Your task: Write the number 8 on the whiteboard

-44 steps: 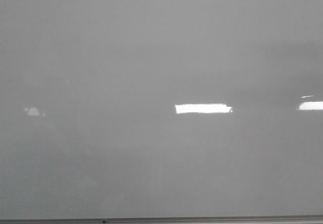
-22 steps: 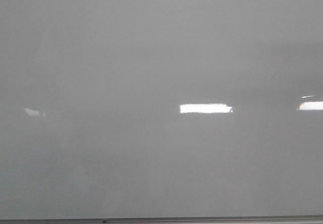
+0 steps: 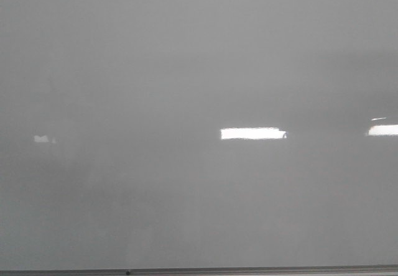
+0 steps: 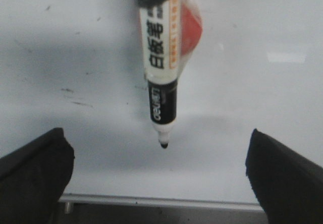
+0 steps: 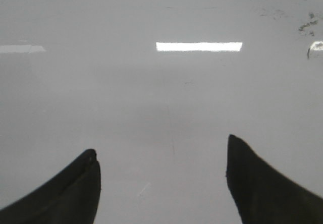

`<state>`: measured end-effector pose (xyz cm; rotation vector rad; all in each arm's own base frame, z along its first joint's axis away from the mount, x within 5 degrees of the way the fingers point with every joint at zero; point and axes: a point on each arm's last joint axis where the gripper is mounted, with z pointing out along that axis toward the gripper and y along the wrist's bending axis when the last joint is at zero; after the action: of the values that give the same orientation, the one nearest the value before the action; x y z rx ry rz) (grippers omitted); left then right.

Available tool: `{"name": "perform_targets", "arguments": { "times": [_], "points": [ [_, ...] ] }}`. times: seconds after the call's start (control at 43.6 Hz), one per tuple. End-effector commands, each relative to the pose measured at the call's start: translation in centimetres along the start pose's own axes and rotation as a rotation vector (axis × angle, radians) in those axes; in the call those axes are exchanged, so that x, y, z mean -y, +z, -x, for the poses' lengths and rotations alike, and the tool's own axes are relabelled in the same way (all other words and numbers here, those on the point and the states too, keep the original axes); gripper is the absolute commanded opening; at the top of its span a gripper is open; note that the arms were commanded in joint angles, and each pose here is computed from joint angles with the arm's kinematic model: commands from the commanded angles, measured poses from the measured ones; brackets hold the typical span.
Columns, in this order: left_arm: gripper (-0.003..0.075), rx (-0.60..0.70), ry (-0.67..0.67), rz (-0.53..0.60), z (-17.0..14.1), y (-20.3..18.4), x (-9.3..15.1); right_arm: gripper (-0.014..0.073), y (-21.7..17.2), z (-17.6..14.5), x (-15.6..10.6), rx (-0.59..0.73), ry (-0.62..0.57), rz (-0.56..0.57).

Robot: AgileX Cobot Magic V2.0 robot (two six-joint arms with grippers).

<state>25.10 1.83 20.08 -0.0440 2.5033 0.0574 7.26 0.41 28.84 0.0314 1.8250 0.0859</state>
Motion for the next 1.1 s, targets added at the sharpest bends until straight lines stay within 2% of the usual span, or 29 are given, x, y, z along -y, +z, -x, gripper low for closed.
{"name": "perform_targets", "arguments": {
  "times": [0.0,0.115,0.206,0.321,0.573,0.757,0.849,1.078],
  "points": [
    [0.0668,0.159,-0.009,0.001,2.2,0.0,-0.1,0.0546,-0.2,1.7,-0.1,0.097,-0.001,0.001],
    [0.0668,0.186,-0.008,-0.001,2.4,0.8,0.0,0.0546,-0.2,1.7,-0.1,0.097,-0.001,0.001],
    [0.0629,0.192,-0.008,-0.002,2.5,1.3,0.0,0.0546,-0.2,1.7,-0.1,0.097,-0.001,0.001],
    [0.0515,0.192,-0.008,-0.002,2.5,1.6,0.0,0.0546,-0.2,1.7,-0.1,0.097,-0.001,0.001],
    [0.0180,0.238,-0.008,-0.002,2.9,1.5,0.0,0.0546,-0.2,1.7,-0.1,0.097,-0.001,0.001],
    [0.0028,0.260,-0.008,-0.002,3.1,1.4,0.0,0.0546,-0.2,1.7,-0.1,0.097,-0.001,0.001],
    [-0.0018,0.238,-0.008,-0.002,2.9,1.5,0.0,0.0546,-0.2,1.7,-0.1,0.097,-0.001,0.001],
    [-0.0021,0.116,-0.019,-0.020,2.6,-1.1,0.6,0.0546,-0.2,1.7,-0.1,0.096,-0.001,0.001]
  ]
}}
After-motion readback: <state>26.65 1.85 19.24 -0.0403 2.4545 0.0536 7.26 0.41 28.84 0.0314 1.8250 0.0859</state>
